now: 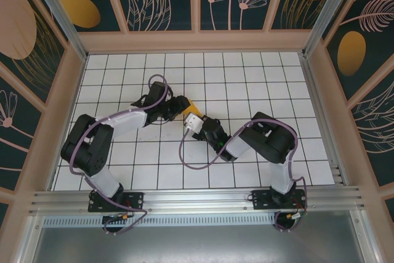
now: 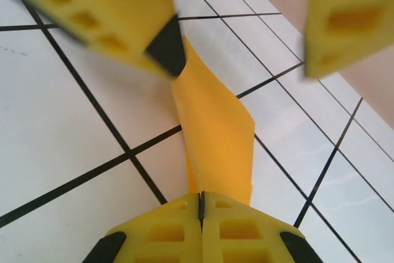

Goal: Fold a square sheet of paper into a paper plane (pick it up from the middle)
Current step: Fold the wing for the fifth time at the center of the table.

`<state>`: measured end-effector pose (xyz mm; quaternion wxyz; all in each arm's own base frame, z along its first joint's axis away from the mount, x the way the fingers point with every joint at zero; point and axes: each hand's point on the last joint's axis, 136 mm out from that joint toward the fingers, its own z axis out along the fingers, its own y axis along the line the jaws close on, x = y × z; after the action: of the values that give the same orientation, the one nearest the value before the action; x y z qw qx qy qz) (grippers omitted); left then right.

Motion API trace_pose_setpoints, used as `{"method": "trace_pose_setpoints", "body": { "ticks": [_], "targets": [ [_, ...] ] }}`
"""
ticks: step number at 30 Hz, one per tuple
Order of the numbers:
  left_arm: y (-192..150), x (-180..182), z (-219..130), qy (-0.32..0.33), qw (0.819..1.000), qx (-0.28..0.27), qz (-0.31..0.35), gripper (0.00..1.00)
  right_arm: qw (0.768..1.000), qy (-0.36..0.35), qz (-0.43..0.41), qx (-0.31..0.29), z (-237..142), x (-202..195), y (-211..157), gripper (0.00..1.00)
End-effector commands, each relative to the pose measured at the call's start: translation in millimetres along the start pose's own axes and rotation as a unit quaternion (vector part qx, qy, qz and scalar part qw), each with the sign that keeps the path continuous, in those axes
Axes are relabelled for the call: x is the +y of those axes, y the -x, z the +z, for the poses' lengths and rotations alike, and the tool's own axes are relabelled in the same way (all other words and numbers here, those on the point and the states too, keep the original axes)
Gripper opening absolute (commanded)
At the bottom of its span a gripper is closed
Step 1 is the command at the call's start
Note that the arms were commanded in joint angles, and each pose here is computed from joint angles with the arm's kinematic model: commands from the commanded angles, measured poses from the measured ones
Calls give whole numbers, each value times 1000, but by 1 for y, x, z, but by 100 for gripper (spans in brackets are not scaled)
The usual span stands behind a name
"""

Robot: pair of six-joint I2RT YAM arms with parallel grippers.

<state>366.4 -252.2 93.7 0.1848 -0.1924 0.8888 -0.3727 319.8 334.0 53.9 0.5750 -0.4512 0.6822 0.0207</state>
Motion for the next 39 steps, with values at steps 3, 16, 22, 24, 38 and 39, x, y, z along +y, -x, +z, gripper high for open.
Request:
{"method": "trace_pose_setpoints", "body": {
  "ticks": [3, 16, 22, 24, 38, 39],
  "targets": [
    [24, -8, -22, 4, 999, -50, 21, 67, 993, 57, 103, -9, -10, 9, 13, 3],
    [22, 1, -37, -31, 995, -85, 43, 70, 909, 163, 384, 10, -13, -1, 14, 0],
    [14, 1, -41, -66, 992, -92, 59, 70, 861, 201, 468, 20, -10, -13, 12, 0],
    [12, 1, -42, -74, 991, -93, 66, 70, 848, 212, 486, 21, -9, -17, 12, 0],
    [-14, -7, -22, -154, 982, -42, 102, 48, 762, 265, 590, 41, -4, -19, 7, 0],
    [-15, -9, -20, -158, 981, -40, 105, 47, 754, 269, 598, 40, -5, -20, 7, 0]
  ]
}}
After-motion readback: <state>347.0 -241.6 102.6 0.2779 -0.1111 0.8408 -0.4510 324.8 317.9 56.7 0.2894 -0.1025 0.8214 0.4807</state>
